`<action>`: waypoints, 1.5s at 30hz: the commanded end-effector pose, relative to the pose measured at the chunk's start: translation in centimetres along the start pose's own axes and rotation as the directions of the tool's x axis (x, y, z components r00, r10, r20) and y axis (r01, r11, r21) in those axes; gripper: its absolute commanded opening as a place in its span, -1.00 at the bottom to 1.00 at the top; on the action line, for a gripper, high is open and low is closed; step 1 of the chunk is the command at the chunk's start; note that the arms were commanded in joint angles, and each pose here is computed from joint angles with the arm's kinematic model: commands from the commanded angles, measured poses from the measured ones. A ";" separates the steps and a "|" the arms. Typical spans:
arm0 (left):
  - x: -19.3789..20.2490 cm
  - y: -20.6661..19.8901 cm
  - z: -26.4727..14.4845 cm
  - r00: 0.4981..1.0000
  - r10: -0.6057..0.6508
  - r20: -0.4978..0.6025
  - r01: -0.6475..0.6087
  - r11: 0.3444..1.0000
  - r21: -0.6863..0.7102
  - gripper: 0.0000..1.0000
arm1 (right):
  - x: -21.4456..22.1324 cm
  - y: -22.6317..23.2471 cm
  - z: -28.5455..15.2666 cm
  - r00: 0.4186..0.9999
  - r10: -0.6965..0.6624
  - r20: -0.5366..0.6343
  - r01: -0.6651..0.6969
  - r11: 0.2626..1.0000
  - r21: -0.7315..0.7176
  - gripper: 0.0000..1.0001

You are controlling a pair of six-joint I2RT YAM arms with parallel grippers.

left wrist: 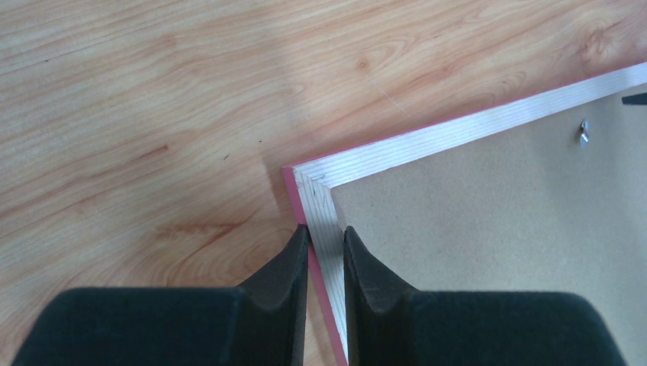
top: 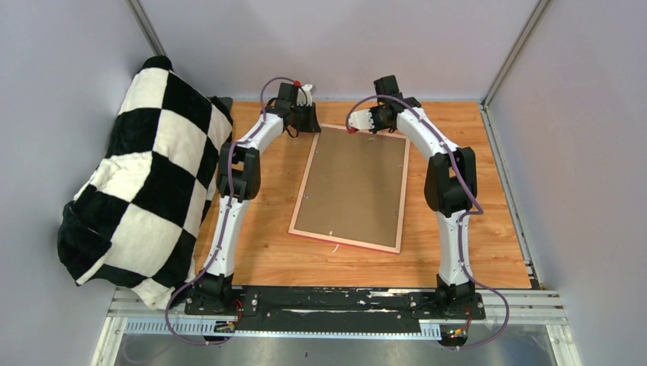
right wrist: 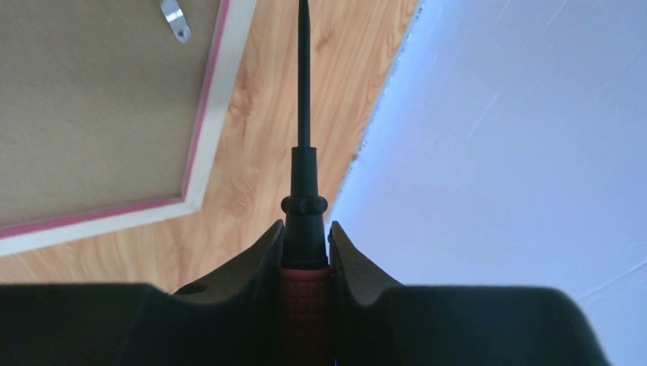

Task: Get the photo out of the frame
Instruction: Release the photo frame item from the photo frame.

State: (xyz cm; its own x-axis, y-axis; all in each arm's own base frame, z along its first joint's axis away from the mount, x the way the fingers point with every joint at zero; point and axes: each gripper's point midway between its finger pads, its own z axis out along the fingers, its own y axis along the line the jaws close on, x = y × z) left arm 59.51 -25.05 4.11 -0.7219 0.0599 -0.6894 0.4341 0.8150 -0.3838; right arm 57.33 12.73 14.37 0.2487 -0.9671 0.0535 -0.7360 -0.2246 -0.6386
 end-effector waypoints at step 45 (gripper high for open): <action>8.2 0.8 2.1 0.973 -0.067 -0.221 0.065 0.998 -0.015 -0.96 | 0.8 5.8 -0.8 0.933 -0.349 -0.086 0.322 0.919 -0.227 -1.00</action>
State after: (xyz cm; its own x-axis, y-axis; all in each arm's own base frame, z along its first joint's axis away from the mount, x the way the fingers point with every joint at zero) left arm 59.51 -25.06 4.09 -0.7231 0.0606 -0.6881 0.4341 0.8148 -0.3844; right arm 55.34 10.96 11.57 0.3760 -0.8757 0.3030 -0.7184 -0.4820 -0.5016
